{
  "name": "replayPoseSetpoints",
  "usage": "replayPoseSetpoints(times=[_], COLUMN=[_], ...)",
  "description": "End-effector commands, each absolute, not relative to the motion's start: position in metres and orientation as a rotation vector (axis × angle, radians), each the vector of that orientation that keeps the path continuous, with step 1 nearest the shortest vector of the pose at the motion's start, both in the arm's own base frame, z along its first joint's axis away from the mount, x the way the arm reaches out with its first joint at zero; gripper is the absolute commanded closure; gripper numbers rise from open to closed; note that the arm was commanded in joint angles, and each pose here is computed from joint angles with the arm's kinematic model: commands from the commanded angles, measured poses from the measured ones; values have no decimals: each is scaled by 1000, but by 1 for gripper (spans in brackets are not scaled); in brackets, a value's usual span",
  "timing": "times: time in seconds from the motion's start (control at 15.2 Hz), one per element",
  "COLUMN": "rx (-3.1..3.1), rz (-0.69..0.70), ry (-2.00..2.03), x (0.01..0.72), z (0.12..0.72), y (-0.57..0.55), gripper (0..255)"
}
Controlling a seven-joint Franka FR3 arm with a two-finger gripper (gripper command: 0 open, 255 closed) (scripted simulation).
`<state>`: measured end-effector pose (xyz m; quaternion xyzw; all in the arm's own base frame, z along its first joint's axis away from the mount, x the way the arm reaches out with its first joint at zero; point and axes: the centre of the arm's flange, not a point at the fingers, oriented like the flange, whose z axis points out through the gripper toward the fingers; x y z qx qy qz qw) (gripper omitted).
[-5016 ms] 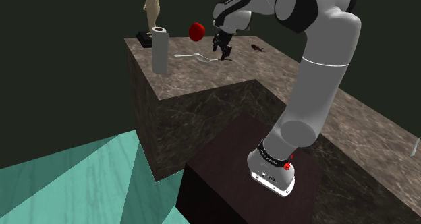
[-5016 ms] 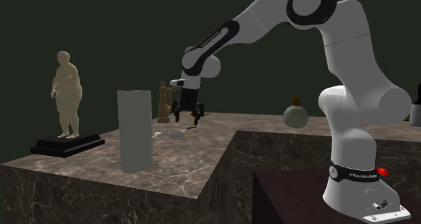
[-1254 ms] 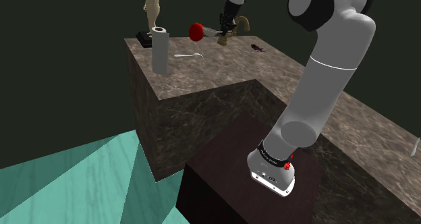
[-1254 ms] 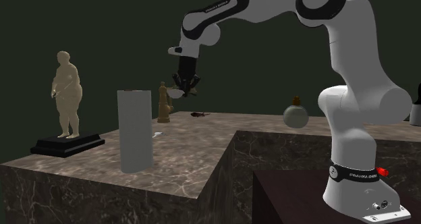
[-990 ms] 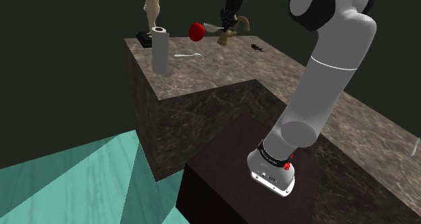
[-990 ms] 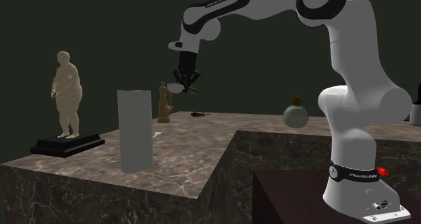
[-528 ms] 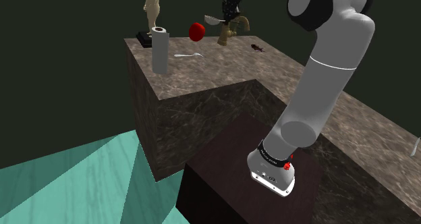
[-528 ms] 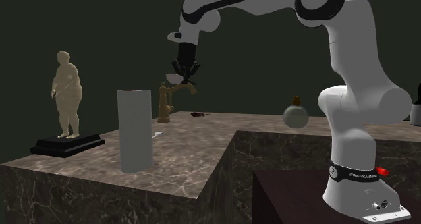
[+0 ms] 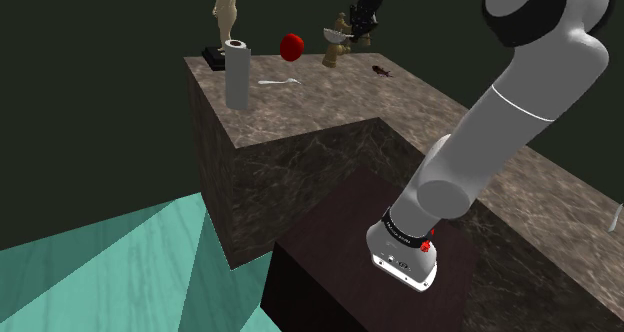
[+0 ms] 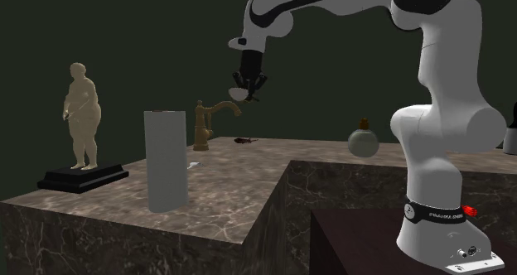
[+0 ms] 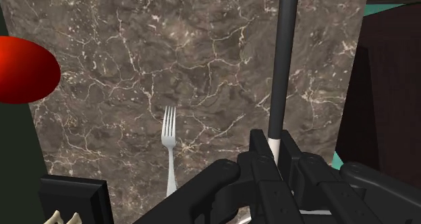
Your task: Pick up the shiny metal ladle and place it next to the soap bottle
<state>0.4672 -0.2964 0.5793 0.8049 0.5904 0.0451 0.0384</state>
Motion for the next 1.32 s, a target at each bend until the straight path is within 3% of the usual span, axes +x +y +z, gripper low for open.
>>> replayPoseSetpoints(times=[0.0,1.25], rx=[2466,2466], rz=[137,137], ry=[1813,1813], x=[440,191], z=[577,577], y=[-298,-326], gripper=[255,255])
